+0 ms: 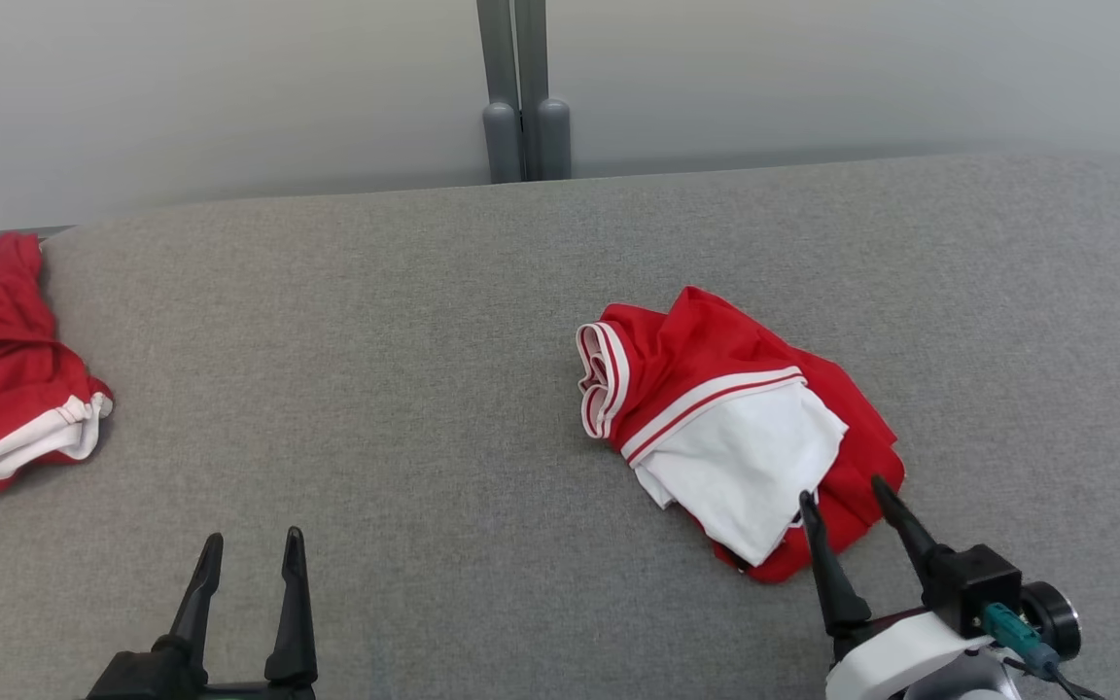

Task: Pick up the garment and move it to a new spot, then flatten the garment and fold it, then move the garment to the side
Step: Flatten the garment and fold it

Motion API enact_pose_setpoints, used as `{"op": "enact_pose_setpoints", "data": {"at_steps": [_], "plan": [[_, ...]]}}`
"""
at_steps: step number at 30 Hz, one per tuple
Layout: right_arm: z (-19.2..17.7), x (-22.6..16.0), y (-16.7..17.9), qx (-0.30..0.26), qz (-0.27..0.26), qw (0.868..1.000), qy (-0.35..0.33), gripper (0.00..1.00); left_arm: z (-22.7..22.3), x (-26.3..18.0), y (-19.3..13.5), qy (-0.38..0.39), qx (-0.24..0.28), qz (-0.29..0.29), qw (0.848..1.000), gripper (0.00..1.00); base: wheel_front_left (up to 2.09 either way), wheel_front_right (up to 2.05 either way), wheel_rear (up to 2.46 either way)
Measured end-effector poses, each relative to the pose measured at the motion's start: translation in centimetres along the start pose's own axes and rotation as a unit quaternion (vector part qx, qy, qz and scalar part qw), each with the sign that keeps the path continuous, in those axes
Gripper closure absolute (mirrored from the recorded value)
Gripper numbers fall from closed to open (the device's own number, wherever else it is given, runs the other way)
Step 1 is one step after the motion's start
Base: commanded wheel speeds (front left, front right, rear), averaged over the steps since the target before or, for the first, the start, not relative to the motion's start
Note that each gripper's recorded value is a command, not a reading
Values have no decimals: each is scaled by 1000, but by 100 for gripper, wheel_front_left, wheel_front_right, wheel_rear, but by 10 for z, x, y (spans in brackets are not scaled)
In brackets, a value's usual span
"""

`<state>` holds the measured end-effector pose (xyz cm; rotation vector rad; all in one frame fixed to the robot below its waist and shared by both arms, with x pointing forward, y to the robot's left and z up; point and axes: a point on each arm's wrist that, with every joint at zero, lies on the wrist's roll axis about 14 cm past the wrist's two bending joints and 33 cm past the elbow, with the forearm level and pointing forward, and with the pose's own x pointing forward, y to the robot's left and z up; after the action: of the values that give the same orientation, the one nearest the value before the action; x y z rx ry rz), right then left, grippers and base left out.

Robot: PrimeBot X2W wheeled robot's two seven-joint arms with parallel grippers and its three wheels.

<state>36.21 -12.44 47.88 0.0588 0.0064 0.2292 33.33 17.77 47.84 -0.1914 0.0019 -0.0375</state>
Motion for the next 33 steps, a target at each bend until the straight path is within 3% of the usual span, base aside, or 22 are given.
{"op": "enact_pose_setpoints", "data": {"at_steps": [6,13,14,15,16,22,27,33], "plan": [[-48,6,26,18,41,996,78,0,-3,-3,0,4,-7,3,1000,0,0,0,0],[-56,27,37,25,63,993,96,0,-3,-4,6,4,-9,16,1000,0,0,0,0],[-56,30,42,26,71,992,97,58,-3,-4,6,5,-9,17,1000,0,0,0,0],[-55,33,46,32,76,992,96,93,-4,-4,6,5,-9,18,1000,0,0,0,0],[-53,37,53,37,87,991,93,100,-4,-4,7,6,-9,19,1000,0,0,0,0],[-12,56,92,79,142,986,35,100,-3,-4,10,5,-9,26,1000,0,0,0,0],[65,70,130,81,208,973,-57,100,-2,-4,6,2,-14,23,1000,0,0,0,0],[165,71,162,69,276,946,-154,100,2,-6,0,-6,-21,16,1000,0,0,0,0]]}}
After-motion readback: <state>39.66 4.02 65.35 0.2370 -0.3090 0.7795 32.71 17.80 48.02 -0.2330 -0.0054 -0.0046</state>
